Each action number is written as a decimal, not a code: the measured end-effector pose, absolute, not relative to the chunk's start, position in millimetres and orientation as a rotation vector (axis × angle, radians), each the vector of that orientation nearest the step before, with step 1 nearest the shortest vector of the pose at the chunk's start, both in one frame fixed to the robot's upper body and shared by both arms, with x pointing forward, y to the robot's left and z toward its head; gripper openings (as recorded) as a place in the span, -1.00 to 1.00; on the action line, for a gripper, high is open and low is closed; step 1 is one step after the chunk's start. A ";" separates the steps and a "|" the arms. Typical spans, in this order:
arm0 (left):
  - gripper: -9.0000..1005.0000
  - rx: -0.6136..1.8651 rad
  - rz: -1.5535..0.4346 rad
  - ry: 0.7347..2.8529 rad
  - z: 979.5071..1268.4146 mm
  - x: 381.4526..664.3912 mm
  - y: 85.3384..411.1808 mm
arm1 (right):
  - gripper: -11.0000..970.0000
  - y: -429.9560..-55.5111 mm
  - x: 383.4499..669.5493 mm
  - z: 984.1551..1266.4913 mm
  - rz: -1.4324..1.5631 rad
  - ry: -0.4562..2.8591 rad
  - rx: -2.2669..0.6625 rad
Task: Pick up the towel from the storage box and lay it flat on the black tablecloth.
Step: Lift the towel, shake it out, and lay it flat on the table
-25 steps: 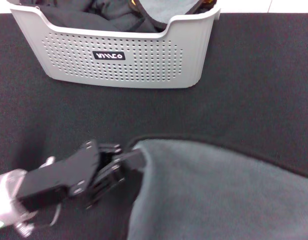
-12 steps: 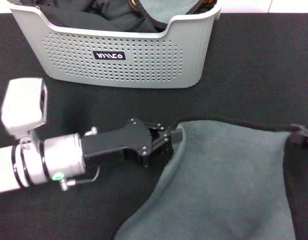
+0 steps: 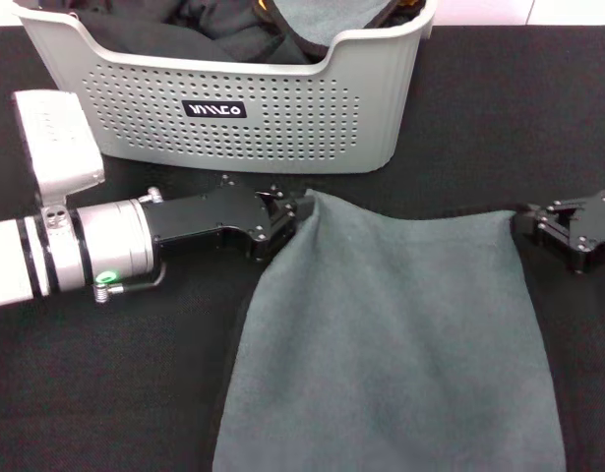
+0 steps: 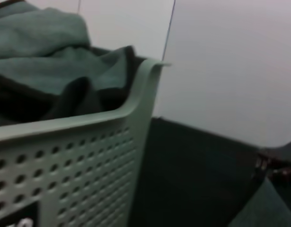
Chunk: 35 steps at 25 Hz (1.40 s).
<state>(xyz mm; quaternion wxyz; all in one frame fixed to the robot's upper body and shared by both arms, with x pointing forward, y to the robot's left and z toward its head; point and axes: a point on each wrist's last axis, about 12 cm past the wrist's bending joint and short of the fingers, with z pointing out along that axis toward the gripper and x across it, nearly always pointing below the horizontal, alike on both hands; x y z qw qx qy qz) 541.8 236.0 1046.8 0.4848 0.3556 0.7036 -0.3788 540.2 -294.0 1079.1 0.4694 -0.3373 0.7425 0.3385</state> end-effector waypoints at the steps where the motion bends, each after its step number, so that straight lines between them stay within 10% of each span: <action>1: -0.94 0.877 -0.906 1.721 1046.3 543.1 236.5 | -0.89 -291.7 543.9 1077.7 0.822 1.829 -0.819; 35: -0.92 1.324 -0.335 1.593 1031.7 546.8 225.4 | -0.89 -279.4 564.9 1057.2 0.673 1.972 -0.821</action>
